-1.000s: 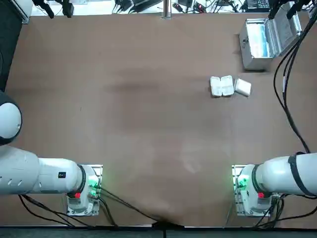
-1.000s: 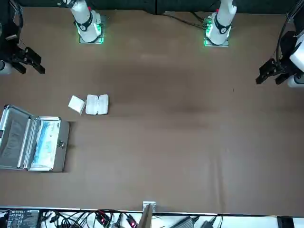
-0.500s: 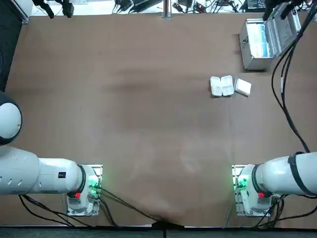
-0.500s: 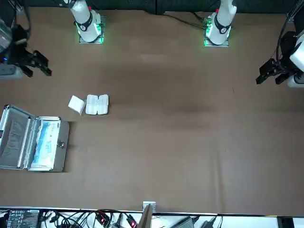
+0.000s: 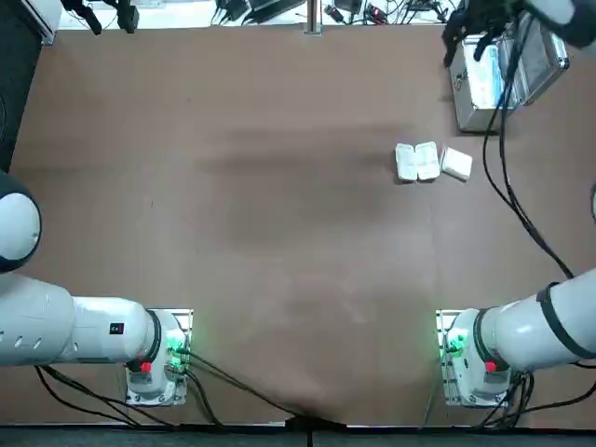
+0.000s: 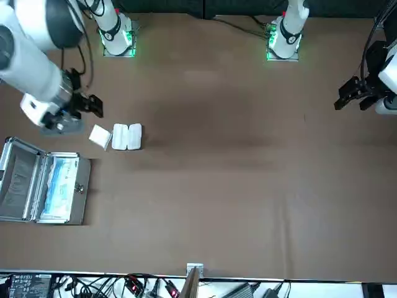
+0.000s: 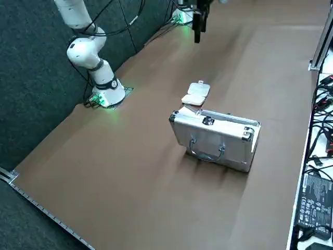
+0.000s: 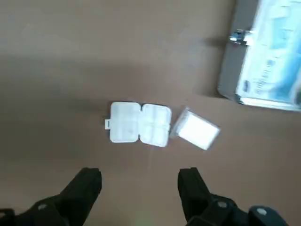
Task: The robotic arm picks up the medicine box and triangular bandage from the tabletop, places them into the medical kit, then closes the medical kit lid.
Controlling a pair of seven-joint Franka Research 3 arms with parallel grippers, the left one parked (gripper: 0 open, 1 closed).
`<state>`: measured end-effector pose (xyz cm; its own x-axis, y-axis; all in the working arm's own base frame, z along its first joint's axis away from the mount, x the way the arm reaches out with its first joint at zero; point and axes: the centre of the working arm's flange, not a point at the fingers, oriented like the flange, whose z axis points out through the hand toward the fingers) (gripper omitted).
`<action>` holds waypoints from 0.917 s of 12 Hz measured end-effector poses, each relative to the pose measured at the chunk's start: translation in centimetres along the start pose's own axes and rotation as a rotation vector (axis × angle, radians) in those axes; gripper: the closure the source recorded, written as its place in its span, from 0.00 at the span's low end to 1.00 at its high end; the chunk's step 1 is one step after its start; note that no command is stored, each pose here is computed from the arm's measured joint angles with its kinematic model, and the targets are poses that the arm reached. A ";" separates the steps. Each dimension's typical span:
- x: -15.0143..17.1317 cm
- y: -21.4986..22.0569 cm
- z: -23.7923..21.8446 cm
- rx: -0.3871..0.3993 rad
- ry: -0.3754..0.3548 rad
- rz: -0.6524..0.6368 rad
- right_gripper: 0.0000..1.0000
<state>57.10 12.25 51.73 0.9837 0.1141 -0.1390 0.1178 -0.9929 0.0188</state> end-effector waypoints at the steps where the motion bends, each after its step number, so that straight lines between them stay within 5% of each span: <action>1: 0.8 -1.4 1.4 -0.005 -0.005 -0.012 0.00; 6: 2.2 -12.3 9.4 -0.071 -0.006 0.055 0.00; 11: 2.1 -17.3 16.8 -0.179 -0.014 0.121 0.06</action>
<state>54.83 29.08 34.47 0.9903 -0.0075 -0.1390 0.0224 -0.9770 0.2121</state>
